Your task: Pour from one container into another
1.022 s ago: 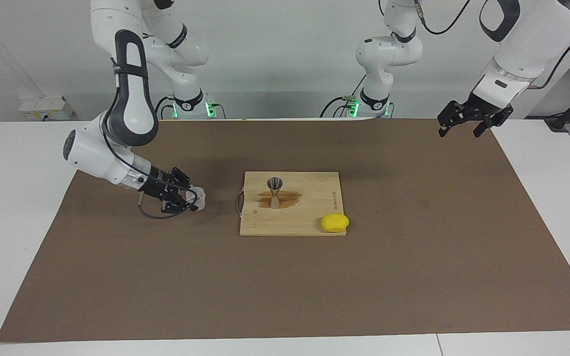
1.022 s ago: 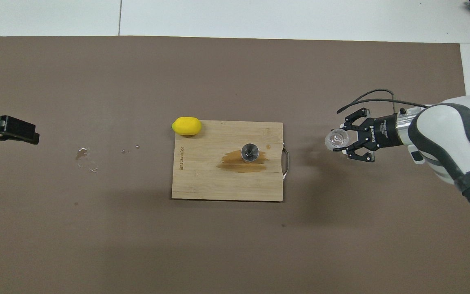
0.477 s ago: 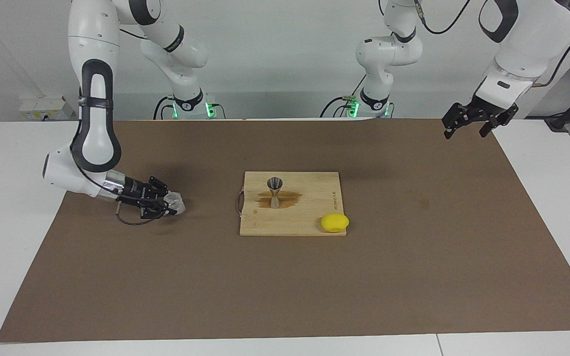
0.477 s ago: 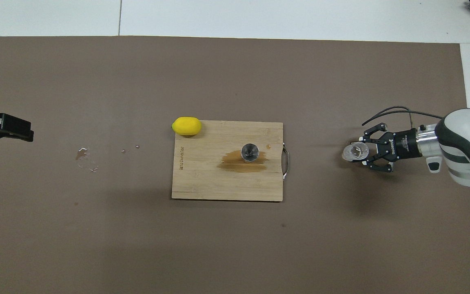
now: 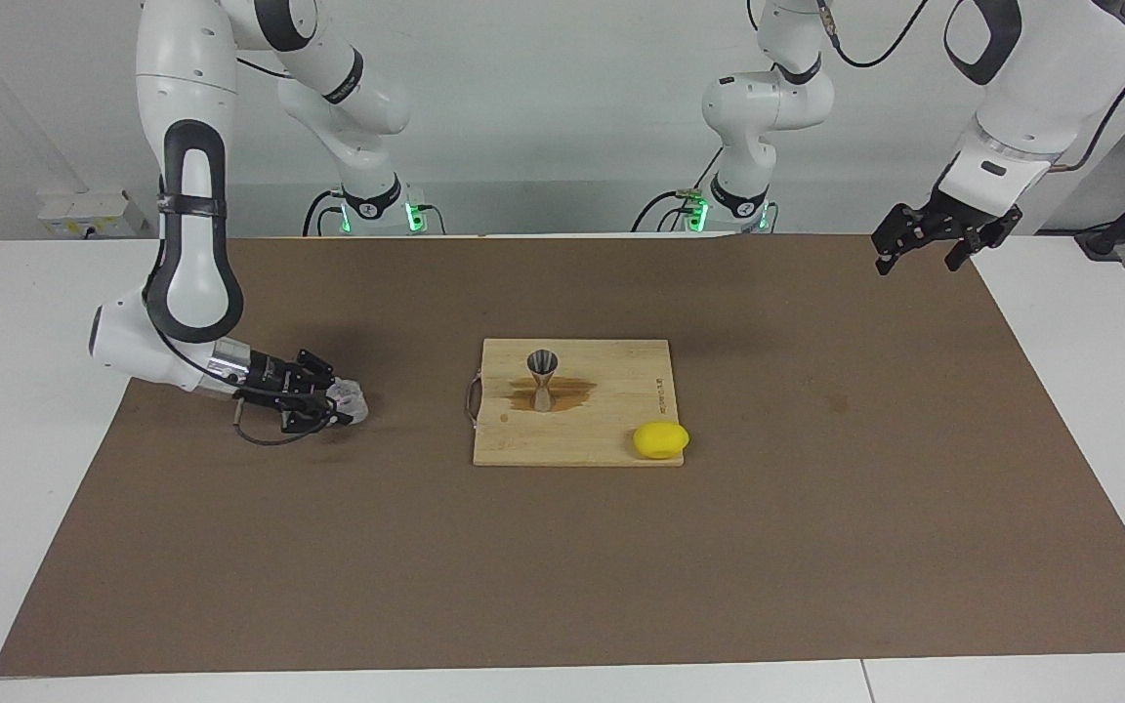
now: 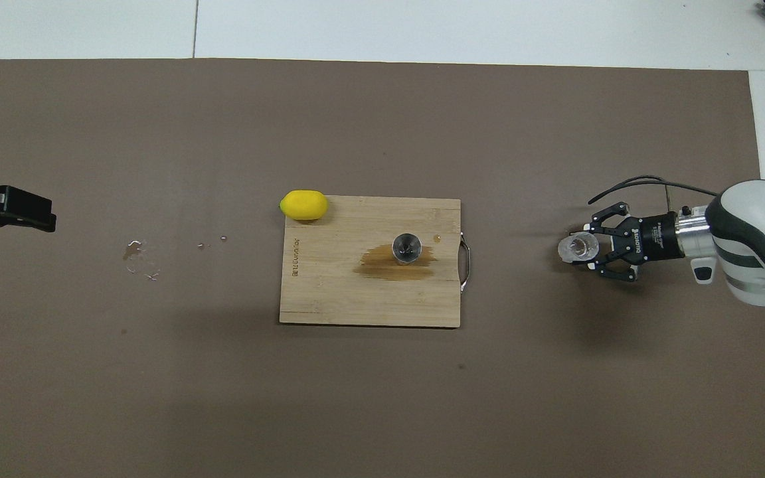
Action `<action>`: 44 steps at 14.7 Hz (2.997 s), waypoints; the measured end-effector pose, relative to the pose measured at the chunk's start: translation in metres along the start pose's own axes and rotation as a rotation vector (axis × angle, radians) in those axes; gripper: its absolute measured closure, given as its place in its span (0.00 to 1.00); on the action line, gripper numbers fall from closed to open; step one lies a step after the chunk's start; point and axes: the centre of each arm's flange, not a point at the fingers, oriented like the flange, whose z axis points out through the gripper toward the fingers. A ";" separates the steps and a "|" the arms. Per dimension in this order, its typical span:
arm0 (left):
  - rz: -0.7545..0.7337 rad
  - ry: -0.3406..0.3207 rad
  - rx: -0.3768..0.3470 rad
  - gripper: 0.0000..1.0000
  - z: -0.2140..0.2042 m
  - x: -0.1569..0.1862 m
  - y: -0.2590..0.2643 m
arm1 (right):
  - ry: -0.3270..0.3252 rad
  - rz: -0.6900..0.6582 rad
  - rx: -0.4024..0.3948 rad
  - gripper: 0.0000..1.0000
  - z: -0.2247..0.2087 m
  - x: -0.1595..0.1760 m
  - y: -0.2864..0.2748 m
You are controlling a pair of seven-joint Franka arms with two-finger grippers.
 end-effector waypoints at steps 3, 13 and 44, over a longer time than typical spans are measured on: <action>-0.001 0.002 0.000 0.00 0.000 0.000 0.000 | 0.002 0.007 0.006 0.35 -0.001 0.003 0.003; -0.003 0.016 0.000 0.00 0.001 0.001 0.000 | 0.086 -0.132 0.058 0.01 -0.054 -0.061 0.007; -0.006 0.022 0.001 0.00 0.001 -0.001 0.000 | 0.675 -1.263 -0.603 0.00 -0.160 -0.339 0.002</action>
